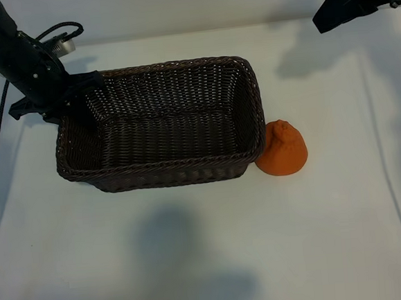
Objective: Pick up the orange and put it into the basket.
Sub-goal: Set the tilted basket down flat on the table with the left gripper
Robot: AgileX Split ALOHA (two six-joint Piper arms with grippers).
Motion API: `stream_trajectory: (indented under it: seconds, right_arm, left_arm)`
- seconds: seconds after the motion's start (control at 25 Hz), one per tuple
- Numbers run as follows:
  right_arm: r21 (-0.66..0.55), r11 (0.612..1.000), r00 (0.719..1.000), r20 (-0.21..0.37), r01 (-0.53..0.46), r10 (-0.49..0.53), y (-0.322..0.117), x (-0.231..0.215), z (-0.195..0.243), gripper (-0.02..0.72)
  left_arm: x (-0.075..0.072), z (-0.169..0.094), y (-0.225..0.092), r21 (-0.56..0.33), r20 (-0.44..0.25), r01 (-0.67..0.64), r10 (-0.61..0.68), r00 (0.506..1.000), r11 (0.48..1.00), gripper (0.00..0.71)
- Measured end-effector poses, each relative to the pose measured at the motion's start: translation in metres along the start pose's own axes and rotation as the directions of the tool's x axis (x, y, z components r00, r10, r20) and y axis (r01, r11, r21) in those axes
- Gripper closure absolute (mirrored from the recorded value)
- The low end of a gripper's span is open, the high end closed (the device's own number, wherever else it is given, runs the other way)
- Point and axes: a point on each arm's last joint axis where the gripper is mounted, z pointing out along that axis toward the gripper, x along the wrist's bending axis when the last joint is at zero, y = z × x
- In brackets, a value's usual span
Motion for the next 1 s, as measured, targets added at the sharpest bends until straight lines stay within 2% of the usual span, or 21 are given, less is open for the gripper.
stream_trajectory:
  seconds: [0.76,0.88,1.0]
  right_arm:
    - [0.000,1.000,1.000,0.000,0.000,0.000,0.0000,0.0000,0.0000,0.241]
    - [0.000,1.000,1.000,0.000,0.000,0.000,0.0000,0.0000,0.0000,0.241]
    - [0.000,1.000,1.000,0.000,0.000,0.000,0.0000,0.0000,0.0000,0.241]
  left_arm:
    - [0.0008,-0.0002,0.0053,-0.058,-0.010,-0.021,0.021,1.000,0.998,0.548]
    - [0.0001,-0.0001,0.0054,-0.059,-0.002,-0.019,0.018,1.000,0.998,0.499]
    - [-0.0013,-0.0001,0.0053,-0.058,0.014,-0.013,0.014,1.000,0.998,0.409]
